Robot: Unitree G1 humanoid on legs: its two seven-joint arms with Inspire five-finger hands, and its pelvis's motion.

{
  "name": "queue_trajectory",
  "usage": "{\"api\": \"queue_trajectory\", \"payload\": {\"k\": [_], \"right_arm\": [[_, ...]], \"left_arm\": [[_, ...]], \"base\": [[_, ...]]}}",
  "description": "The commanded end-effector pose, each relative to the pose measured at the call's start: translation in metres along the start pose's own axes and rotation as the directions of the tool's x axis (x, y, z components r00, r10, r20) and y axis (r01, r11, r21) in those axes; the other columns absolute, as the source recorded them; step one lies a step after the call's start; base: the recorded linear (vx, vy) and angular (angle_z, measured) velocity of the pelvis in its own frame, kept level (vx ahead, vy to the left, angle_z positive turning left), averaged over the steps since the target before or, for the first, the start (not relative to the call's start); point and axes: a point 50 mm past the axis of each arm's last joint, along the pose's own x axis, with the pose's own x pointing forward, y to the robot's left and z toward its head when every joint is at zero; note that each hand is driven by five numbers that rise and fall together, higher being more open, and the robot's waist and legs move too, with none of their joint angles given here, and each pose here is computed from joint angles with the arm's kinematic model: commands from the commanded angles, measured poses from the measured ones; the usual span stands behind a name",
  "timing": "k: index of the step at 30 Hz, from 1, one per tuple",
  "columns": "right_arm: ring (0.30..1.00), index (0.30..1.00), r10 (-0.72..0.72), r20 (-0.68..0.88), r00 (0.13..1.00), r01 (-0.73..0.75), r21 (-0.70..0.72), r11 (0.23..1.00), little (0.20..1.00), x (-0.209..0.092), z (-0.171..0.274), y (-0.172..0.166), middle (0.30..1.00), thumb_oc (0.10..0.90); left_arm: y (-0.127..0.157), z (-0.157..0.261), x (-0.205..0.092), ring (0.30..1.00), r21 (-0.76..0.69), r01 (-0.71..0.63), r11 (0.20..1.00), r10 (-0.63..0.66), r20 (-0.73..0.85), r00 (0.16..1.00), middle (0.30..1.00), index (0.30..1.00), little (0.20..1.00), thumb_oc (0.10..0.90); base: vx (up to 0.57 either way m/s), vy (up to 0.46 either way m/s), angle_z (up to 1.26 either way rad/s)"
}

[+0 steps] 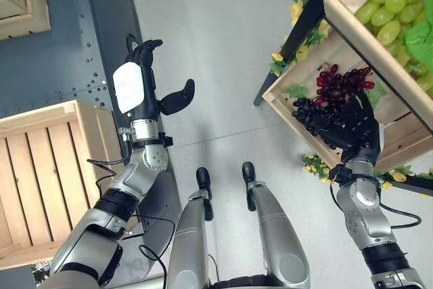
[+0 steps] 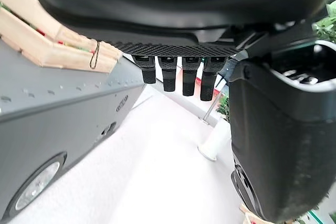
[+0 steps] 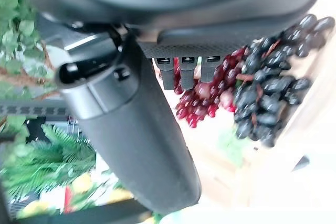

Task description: Pick up the fruits from the basket on one side to the basket on the other side

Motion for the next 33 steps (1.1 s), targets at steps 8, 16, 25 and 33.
{"api": "queue_trajectory", "payload": {"k": [8,16,25,33], "right_arm": [[0.9,0.9,0.435,0.229,0.871,-0.462,0.077,0.884,0.9,-0.009,0.051,0.051,0.9,0.8],[0.9,0.9,0.616,0.059,0.785,-0.615,0.195,0.765,0.9,-0.034,0.002,0.065,0.9,0.8],[0.9,0.9,0.629,-0.271,0.728,-0.602,0.185,0.777,0.9,-0.076,-0.07,0.053,0.9,0.8],[0.9,0.9,0.526,-0.52,0.673,-0.528,0.161,0.834,0.9,-0.102,-0.119,0.032,0.9,0.8]], "left_arm": [[0.026,0.009,0.005,0.9,-0.079,-0.132,0.988,0.138,0.082,0.987,0.9,0.9,0.9,0.8],[0.0,-0.013,-0.043,0.9,-0.286,0.056,0.956,-0.091,-0.109,0.99,0.9,0.9,0.9,0.8],[-0.04,-0.016,-0.115,0.9,-0.741,0.279,0.611,-0.554,-0.149,0.819,0.9,0.9,0.9,0.8],[-0.058,-0.042,-0.167,0.9,-0.815,0.312,0.487,-0.752,-0.211,0.624,0.9,0.9,0.9,0.8]], "base": [[0.01,0.004,0.0],[0.08,0.006,0.15],[0.1,0.003,0.2],[0.07,0.031,0.13]]}}
